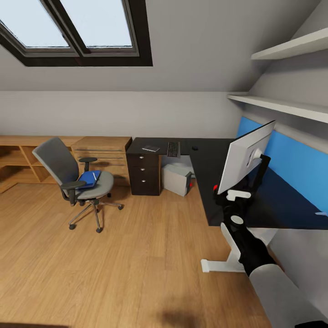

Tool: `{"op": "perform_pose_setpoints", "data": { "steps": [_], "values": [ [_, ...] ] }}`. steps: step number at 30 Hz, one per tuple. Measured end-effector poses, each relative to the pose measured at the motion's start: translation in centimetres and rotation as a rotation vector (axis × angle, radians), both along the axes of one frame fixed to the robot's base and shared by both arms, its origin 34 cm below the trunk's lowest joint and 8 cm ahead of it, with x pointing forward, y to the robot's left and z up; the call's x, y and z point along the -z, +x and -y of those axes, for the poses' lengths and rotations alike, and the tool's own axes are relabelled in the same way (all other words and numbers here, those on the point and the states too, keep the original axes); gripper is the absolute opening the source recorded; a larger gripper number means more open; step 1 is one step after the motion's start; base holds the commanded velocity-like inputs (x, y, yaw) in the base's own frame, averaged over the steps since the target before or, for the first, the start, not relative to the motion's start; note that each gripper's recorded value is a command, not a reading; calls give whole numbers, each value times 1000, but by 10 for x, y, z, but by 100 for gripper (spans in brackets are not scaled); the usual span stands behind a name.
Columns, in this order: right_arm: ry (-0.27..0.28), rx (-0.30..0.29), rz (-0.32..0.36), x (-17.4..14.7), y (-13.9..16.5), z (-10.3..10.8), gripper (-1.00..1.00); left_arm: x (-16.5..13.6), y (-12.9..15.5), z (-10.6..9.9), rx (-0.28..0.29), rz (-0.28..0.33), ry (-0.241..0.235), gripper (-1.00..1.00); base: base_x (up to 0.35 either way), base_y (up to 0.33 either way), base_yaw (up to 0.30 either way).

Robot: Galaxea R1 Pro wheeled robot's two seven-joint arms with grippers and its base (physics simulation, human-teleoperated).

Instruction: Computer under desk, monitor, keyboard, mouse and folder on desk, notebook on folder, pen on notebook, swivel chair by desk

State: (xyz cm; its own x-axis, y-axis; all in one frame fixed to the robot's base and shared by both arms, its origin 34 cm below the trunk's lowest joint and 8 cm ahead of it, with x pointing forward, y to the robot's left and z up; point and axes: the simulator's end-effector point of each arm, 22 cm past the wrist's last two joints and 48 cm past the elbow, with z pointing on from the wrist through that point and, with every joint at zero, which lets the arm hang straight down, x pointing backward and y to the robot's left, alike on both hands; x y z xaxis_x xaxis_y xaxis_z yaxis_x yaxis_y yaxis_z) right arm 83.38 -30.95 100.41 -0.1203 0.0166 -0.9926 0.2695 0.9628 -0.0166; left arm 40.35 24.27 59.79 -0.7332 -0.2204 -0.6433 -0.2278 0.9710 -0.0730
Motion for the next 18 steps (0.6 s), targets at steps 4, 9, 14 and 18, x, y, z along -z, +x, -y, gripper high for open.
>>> {"op": "perform_pose_setpoints", "data": {
  "steps": [4, 9, 14, 18],
  "values": [
    [-35, -15, 23, -5, -11, -7, 100, 0, 0, 0, 1, 0, 0, 100, 0, 209, 0],
    [-43, -23, 30, -5, -15, -12, 100, 0, 0, 1, 3, 0, -1, 100, 0, 76, 0],
    [-45, -23, 32, -6, -16, -12, 100, 0, 0, 2, 3, 0, -1, 100, 38, 22, 0],
    [-46, -22, 33, -6, -17, -12, 100, 0, 0, 2, 4, 1, -2, 100, 221, 6, 0]
  ]
}}
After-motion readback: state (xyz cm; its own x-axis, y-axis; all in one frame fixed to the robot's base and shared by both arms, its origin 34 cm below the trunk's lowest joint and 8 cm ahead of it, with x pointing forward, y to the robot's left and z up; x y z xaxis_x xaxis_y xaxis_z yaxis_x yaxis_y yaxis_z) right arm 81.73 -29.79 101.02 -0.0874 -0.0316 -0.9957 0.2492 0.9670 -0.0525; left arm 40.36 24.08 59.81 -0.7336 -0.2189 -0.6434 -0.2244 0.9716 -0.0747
